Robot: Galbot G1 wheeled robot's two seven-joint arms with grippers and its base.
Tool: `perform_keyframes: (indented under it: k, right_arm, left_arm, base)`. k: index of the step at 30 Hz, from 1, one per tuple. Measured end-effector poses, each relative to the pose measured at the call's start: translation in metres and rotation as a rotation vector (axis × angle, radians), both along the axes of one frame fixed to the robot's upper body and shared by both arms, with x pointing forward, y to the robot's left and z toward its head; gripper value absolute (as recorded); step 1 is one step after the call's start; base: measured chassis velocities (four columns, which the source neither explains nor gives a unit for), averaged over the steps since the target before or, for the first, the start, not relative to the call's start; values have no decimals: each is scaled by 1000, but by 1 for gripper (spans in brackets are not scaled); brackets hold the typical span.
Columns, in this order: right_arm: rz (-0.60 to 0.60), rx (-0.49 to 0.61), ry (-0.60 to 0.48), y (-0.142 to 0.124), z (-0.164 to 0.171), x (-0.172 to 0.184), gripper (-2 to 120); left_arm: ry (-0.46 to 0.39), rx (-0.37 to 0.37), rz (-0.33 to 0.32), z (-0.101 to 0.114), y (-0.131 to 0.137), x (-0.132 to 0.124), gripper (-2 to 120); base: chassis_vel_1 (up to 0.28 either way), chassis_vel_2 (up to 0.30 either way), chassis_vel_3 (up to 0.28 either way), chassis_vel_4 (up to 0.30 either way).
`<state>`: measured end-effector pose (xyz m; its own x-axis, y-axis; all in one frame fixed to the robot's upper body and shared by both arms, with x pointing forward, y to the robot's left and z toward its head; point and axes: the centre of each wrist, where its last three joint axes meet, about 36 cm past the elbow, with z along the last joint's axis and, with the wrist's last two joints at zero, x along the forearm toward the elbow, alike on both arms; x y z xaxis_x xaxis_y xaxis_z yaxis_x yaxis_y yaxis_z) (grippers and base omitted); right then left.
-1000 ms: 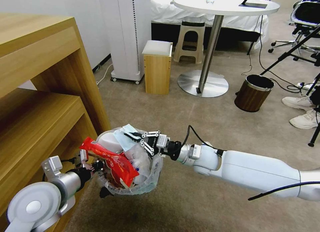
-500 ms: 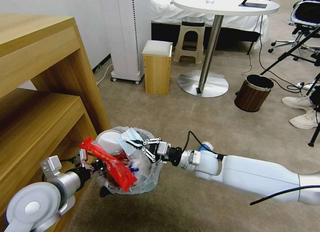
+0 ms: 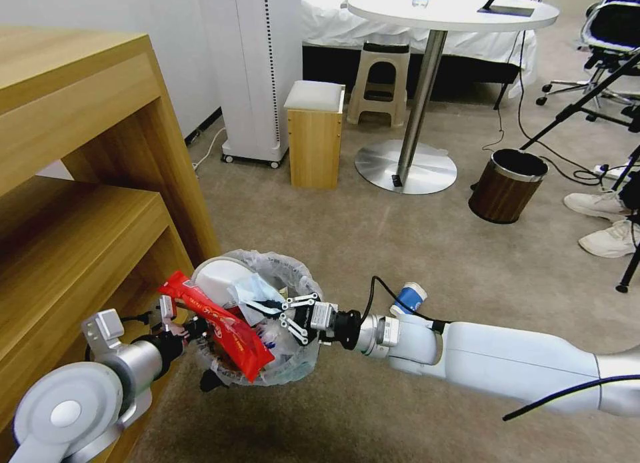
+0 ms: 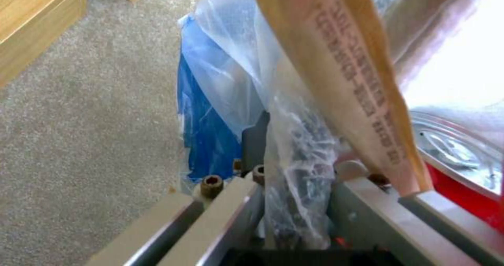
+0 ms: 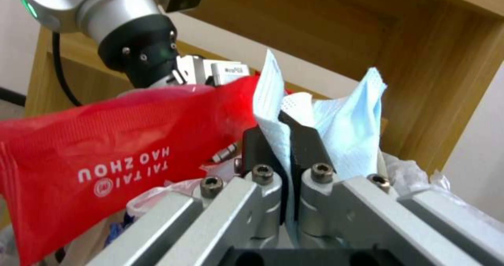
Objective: Pick up the trash bin and place the garbage on the floor into it.
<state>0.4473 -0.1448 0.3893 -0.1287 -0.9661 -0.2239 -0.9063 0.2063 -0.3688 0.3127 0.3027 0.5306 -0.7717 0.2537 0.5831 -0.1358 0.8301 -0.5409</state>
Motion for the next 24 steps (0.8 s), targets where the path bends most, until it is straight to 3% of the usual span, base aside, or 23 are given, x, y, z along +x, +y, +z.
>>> perform_keyframes:
  k: [5, 24]
  right_arm:
    - [-26, -3, -8, -4, -2, 2, 3]
    - [-79, 5, -26, -8, -1, 7, 71]
  left_arm:
    - [1, -3, -2, 0, -1, -1, 0]
    - [-1, -8, -9, 3, -4, -7, 0]
  base:
    - [0, 0, 0, 0]
    - [0, 0, 0, 0]
